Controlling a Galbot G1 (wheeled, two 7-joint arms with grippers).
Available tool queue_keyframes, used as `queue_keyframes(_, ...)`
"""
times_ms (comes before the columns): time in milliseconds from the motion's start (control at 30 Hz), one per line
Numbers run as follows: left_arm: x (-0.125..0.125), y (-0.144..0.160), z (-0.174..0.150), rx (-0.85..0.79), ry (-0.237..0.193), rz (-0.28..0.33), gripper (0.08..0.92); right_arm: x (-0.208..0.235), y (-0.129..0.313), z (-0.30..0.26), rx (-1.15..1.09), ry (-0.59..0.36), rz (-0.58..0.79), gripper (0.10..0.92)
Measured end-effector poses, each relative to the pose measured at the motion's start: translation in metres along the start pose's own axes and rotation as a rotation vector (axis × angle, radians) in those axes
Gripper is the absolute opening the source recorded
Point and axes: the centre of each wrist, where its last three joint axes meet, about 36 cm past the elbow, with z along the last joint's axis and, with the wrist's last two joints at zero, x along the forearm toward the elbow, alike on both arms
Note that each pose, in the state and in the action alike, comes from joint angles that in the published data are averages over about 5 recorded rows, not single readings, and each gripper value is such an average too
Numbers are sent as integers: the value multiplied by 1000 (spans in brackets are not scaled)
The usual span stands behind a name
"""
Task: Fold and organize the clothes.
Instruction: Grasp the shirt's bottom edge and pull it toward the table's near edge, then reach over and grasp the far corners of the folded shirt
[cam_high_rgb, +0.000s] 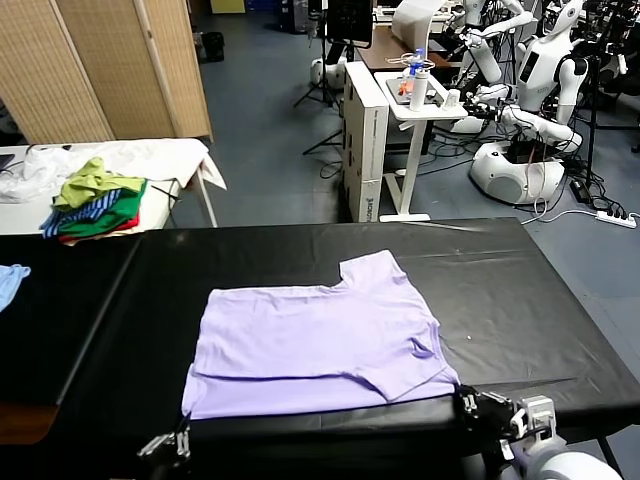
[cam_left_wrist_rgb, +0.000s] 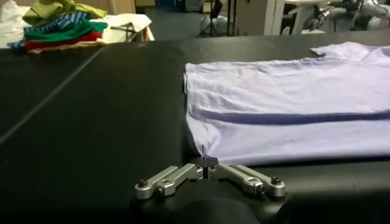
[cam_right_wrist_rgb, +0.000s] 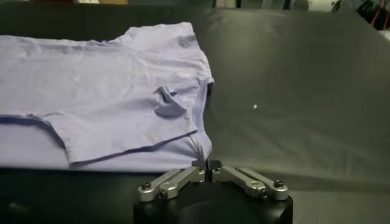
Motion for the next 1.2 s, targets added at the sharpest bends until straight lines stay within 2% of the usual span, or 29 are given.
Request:
queue_keyframes(100,5,-2,-3,6,19,-21,437,9,2,-5,-6,-8,-17,829)
queue_keyframes(167,8,-4,-7,9,31,-34,570,14,3,-11,-13,-25,-30,891)
queue_keyframes(267,13,-4,-13,5,48,-52,740,17,0,-23,-25,-68,-45,905)
queue_keyframes(400,16,-1,-24,11,50,-53,885,8,-9,-41,-13,-155,-42,907)
queue_keyframes(600,6,13,-53,74,-12,-35,906,-40,-25,-81,7,-242,-4,907)
queue_keyframes(833,-41,29,-87,103,-99,35,907,-110,-27,-136,31,-232,18,907)
queue_keyframes(1000,-85,41,-111,115,-92,100,907,-155,-25,-166,43,-186,21,907)
queue_keyframes(1200,-137,60,-141,120,-75,123,907,-194,-21,-188,43,-147,9,907)
